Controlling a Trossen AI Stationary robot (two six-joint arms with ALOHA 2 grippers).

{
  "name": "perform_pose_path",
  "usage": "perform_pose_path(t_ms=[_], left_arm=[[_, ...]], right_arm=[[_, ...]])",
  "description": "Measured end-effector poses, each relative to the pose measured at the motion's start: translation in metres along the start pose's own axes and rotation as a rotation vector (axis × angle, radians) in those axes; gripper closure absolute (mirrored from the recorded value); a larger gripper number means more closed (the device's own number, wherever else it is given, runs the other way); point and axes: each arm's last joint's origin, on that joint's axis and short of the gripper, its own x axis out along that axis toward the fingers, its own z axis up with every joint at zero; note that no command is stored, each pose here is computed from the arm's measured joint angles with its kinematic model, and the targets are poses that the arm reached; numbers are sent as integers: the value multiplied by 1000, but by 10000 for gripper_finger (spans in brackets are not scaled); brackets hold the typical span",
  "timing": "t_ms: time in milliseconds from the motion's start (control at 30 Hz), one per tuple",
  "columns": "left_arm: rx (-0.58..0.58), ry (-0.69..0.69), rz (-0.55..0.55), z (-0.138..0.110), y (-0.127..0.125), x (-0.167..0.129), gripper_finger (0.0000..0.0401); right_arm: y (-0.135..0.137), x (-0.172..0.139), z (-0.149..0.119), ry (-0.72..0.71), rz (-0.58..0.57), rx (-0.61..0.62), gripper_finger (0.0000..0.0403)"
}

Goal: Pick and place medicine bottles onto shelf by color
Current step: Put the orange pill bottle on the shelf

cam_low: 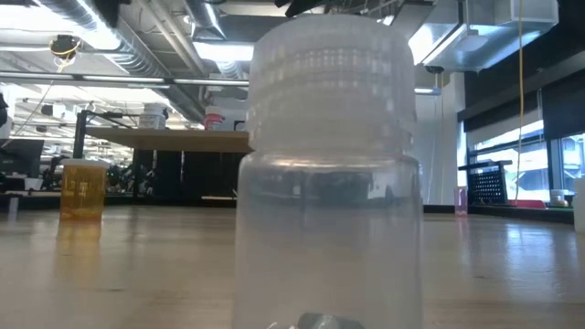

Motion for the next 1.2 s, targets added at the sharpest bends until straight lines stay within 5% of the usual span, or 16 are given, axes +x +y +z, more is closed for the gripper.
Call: perform_pose_path(t_ms=[267,867,1200], left_arm=[[-53,97,-6,-21,-17,26,124],[52,109,-58,-38,-25,68,121],[58,134,-40,-50,-14,91,30]], right_arm=[[0,0,0,0,0,1,150],[0,0,0,0,0,1,150],[0,0,0,0,0,1,150]])
